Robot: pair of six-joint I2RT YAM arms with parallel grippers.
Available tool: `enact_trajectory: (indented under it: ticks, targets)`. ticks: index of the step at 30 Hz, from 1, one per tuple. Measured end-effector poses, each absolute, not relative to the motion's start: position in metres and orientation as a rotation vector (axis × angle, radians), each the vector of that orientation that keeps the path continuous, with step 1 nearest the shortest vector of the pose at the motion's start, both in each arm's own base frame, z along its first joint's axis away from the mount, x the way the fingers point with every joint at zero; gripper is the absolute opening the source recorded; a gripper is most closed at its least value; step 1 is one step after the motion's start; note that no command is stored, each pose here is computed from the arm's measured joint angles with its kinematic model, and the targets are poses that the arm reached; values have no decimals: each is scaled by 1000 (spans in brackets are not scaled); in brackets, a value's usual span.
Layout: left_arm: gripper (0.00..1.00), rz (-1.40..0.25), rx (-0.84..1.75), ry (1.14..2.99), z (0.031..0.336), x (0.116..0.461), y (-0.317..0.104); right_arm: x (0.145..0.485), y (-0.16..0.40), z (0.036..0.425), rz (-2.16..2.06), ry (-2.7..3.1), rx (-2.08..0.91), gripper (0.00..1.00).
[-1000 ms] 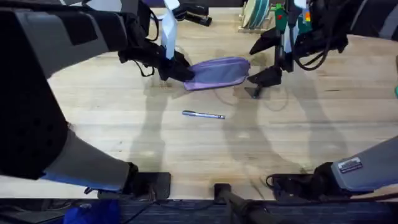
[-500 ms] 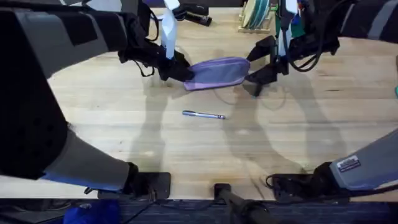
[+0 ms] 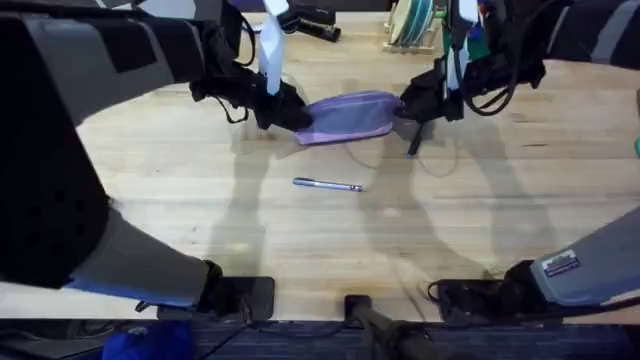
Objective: Unzip the bag, pick up the pens from the table one at a time and place them inside, then zip the bag closed.
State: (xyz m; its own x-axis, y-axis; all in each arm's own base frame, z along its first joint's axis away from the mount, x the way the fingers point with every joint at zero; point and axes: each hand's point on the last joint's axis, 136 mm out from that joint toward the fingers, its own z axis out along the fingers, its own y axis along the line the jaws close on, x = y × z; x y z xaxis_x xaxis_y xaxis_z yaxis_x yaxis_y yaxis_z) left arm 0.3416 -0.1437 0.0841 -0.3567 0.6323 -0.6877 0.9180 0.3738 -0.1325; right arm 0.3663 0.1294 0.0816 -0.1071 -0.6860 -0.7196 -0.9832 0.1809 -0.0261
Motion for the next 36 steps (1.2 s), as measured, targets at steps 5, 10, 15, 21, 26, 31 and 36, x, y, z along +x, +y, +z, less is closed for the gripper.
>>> enact_trajectory:
  ticks: [5,10,15,21,26,31,36]
  targets:
    - [43,-697,1332,2101,84,342,-144,366,129,82,637,1861,-1567,31]
    - [43,-697,1333,2100,84,342,-144,368,129,83,633,1857,-1568,31]
    - [43,-693,1333,2091,85,343,-144,376,128,90,593,1846,-1573,31]
    - [43,-698,1332,2081,86,344,-146,390,127,104,545,1816,-1577,31]
    - [43,-701,1332,2079,86,344,-146,393,127,108,531,1808,-1577,31]
    - [43,-701,1332,2080,86,344,-146,393,126,113,515,1805,-1579,31]
    - [43,-696,1333,2086,86,344,-145,396,125,136,455,1755,-1576,30]
